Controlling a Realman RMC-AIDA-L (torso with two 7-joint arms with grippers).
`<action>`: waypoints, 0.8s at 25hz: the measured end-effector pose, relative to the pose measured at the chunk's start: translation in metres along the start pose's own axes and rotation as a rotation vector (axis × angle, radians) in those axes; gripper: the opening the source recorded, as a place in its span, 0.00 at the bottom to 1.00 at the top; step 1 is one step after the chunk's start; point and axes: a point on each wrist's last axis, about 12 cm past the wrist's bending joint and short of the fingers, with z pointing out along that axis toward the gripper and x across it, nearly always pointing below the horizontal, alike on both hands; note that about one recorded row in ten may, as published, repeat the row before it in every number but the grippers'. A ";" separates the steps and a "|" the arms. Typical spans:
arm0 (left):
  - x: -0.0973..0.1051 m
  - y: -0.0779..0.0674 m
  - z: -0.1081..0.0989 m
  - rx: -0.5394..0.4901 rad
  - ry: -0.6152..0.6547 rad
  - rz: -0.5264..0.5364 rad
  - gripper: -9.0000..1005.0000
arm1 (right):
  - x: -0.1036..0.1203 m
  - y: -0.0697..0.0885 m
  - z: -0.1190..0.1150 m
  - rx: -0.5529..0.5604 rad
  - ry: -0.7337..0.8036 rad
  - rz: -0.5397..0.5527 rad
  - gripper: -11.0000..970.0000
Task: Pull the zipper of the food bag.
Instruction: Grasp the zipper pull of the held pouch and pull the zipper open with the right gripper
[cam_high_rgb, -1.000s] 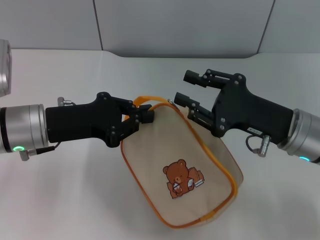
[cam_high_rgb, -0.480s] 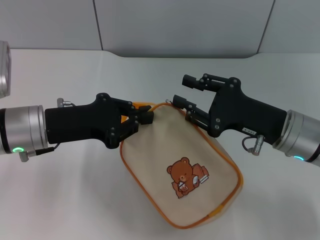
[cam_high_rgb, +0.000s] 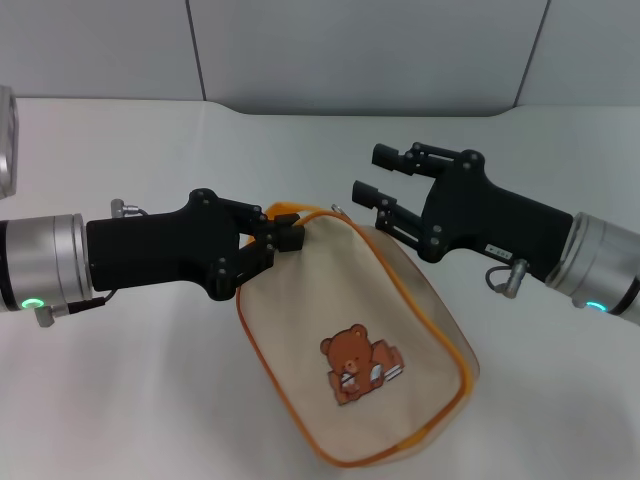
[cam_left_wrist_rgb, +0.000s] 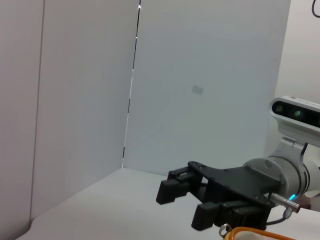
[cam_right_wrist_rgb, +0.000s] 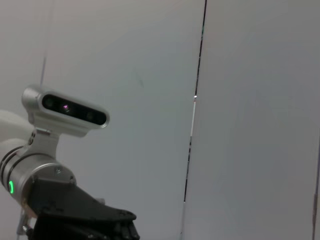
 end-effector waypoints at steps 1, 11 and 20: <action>0.000 0.000 0.000 0.000 0.000 0.000 0.07 | -0.001 0.000 -0.001 0.002 -0.012 0.001 0.47; 0.000 0.000 0.000 0.000 0.000 0.000 0.07 | -0.010 0.003 0.001 -0.053 -0.068 0.042 0.47; 0.000 0.000 0.001 0.002 0.001 0.002 0.07 | -0.011 -0.003 0.007 -0.118 0.013 0.093 0.47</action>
